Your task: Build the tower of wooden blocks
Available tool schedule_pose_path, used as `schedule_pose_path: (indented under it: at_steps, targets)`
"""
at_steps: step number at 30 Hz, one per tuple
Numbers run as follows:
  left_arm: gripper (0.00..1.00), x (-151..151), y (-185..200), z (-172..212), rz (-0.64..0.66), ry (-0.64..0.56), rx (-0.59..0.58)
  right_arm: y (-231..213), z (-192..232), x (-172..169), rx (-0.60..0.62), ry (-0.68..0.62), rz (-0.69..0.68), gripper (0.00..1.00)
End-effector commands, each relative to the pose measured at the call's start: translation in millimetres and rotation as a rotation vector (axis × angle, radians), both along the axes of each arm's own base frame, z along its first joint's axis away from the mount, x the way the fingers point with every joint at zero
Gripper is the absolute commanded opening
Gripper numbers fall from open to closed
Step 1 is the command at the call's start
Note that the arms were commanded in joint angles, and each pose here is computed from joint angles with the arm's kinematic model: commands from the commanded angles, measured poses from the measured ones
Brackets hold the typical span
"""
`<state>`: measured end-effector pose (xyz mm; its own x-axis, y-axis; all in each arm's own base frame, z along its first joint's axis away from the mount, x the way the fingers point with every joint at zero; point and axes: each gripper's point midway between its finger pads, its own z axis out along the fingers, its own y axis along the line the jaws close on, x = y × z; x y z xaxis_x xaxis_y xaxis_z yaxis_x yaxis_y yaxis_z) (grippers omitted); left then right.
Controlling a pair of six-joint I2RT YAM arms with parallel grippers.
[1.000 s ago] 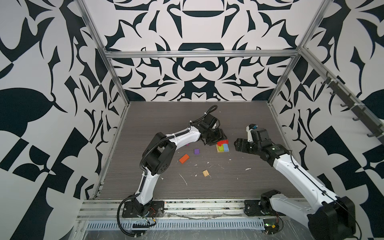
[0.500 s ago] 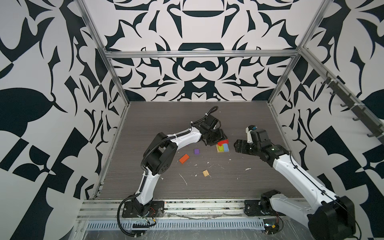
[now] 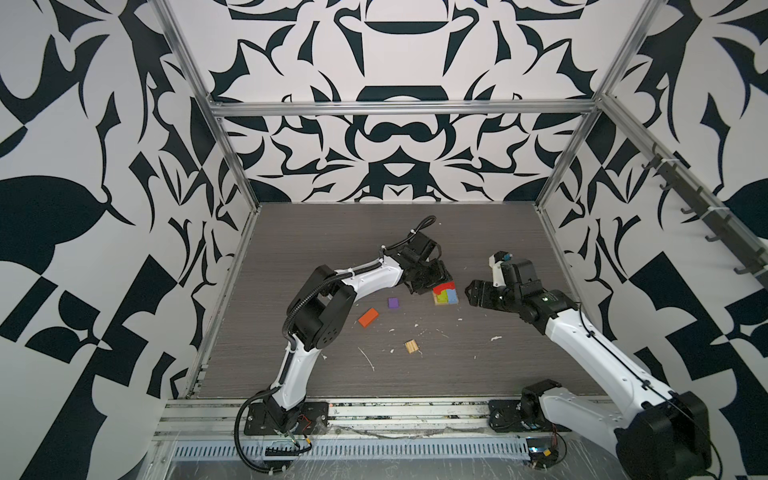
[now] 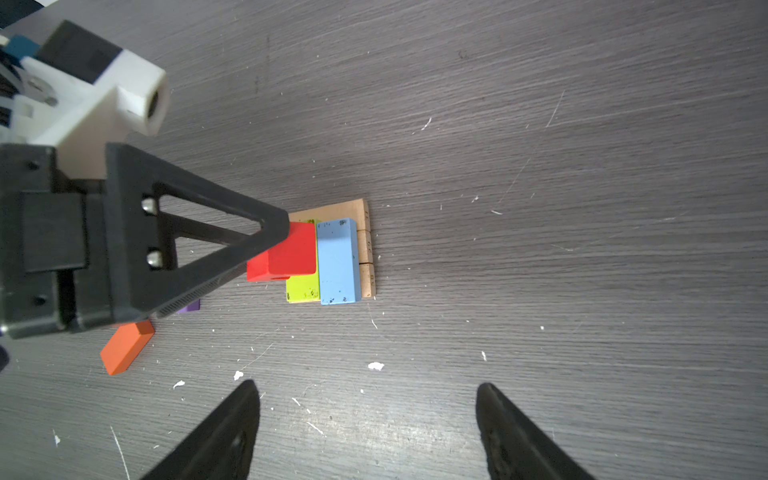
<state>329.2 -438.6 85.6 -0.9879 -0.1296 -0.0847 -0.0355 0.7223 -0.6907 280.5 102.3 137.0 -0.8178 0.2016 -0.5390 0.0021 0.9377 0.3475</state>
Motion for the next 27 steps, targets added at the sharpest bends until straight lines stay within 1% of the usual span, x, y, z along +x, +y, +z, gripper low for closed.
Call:
schedule_pose_path:
  at_steps: [1,7,19,25,27]
  targets:
    - [0.44,-3.0,0.9,-6.8,0.009,0.007,0.015,1.3,7.8,4.2,0.009,-0.036,0.009,0.85]
    - [0.45,-2.7,0.8,-7.8,0.01,0.007,0.017,1.8,8.3,4.3,0.012,-0.037,0.01,0.85]
    - [0.54,-3.4,0.5,-9.6,0.01,0.012,0.022,2.4,9.2,5.8,0.012,-0.038,0.012,0.85]
    - [0.56,-3.2,0.0,-8.4,0.009,0.013,0.02,2.5,9.4,6.1,0.012,-0.038,0.013,0.85]
    - [0.58,-3.0,-0.1,-8.0,0.009,0.012,0.021,2.7,9.5,6.2,0.012,-0.039,0.013,0.85]
